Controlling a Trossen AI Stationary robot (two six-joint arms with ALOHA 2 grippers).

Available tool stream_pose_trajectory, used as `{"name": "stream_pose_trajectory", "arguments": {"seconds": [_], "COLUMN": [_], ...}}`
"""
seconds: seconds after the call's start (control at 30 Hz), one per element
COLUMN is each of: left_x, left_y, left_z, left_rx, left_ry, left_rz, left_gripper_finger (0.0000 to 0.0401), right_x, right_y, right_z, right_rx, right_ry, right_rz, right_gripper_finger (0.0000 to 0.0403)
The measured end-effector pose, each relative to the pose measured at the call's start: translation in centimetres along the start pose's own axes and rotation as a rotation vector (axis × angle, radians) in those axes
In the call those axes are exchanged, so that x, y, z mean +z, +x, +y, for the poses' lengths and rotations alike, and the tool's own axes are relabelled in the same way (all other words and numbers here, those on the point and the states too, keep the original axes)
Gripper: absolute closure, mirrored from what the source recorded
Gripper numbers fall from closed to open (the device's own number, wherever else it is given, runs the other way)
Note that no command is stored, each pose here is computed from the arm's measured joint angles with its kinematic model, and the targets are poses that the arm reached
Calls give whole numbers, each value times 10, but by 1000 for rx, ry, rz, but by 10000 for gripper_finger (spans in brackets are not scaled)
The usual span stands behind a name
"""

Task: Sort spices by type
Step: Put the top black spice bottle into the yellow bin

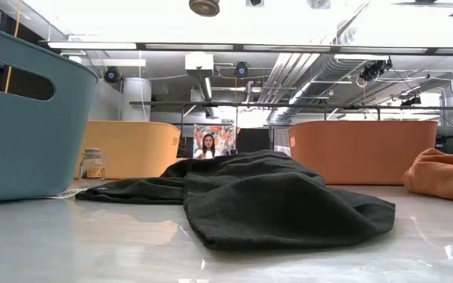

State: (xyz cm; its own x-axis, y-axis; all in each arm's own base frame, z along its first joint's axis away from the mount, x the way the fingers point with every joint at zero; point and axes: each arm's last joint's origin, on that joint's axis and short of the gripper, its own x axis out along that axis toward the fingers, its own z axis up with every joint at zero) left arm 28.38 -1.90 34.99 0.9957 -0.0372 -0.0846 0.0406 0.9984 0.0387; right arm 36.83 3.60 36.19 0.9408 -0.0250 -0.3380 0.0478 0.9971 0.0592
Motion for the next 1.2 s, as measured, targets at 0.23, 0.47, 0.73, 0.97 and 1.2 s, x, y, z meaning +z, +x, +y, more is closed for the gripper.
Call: {"name": "stream_pose_trajectory", "arguments": {"seconds": [0.23, 0.47, 0.73, 0.97, 1.2], "left_x": [0, 4, 14, 7, -64], "left_y": [0, -7, -45, -97, -126], "left_z": [0, 5, 27, 49, 68], "left_rx": [-3, 61, 296, 688, 1086], "left_ry": [13, 60, 106, 111, -178], "left_rz": [3, -1, 73, 167, 17], "left_gripper_finger": [241, 241, 241, 241, 241], "right_x": [0, 1, 3, 1, -1], "right_y": [0, -1, -7, -10, -10], "right_z": [0, -3, -6, -11, -14], "right_rx": [8, -79, -144, -216, -236], "right_ry": [-9, 35, 49, 49, 93], "right_rz": [-1, -16, -11, 14, 24], "right_gripper_finger": [221, 102, 56, 56, 55]}}
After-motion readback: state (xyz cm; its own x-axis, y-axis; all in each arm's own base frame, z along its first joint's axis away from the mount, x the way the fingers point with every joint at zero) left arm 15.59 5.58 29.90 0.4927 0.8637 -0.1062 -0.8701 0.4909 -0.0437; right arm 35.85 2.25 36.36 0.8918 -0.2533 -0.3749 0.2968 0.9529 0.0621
